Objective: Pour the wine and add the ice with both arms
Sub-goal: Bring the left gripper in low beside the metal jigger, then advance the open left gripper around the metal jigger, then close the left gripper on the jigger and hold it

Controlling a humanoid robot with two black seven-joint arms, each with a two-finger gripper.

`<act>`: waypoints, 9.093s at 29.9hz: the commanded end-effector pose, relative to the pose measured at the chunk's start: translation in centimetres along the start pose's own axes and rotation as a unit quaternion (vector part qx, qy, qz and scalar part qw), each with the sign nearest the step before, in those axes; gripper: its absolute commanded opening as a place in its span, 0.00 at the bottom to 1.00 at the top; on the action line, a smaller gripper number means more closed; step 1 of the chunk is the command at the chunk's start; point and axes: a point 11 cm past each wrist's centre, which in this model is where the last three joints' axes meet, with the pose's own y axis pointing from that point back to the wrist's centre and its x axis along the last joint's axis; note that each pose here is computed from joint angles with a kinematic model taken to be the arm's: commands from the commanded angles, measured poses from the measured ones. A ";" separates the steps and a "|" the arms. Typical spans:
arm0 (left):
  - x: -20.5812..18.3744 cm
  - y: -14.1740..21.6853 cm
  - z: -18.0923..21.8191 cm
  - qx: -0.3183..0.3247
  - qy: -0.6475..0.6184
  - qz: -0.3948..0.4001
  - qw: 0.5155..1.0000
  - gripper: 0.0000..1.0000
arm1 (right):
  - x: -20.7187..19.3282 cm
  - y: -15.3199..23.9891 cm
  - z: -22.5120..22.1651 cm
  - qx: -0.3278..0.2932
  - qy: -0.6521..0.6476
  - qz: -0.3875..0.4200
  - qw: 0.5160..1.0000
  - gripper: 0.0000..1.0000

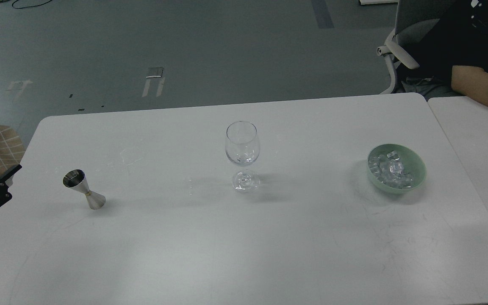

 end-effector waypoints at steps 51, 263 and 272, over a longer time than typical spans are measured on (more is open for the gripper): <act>1.6 -2.2 -14.7 0.075 0.327 0.140 0.932 1.00 | 0.0 0.2 1.0 -0.008 -0.007 0.001 1.000 1.00; 3.9 -13.9 -17.4 -0.061 0.427 0.151 0.890 0.36 | -0.1 0.2 1.6 -0.010 -0.013 0.002 1.000 1.00; 3.8 -14.1 -17.1 -0.065 0.429 0.147 0.889 0.36 | -0.1 0.2 1.6 -0.010 -0.013 0.003 1.000 1.00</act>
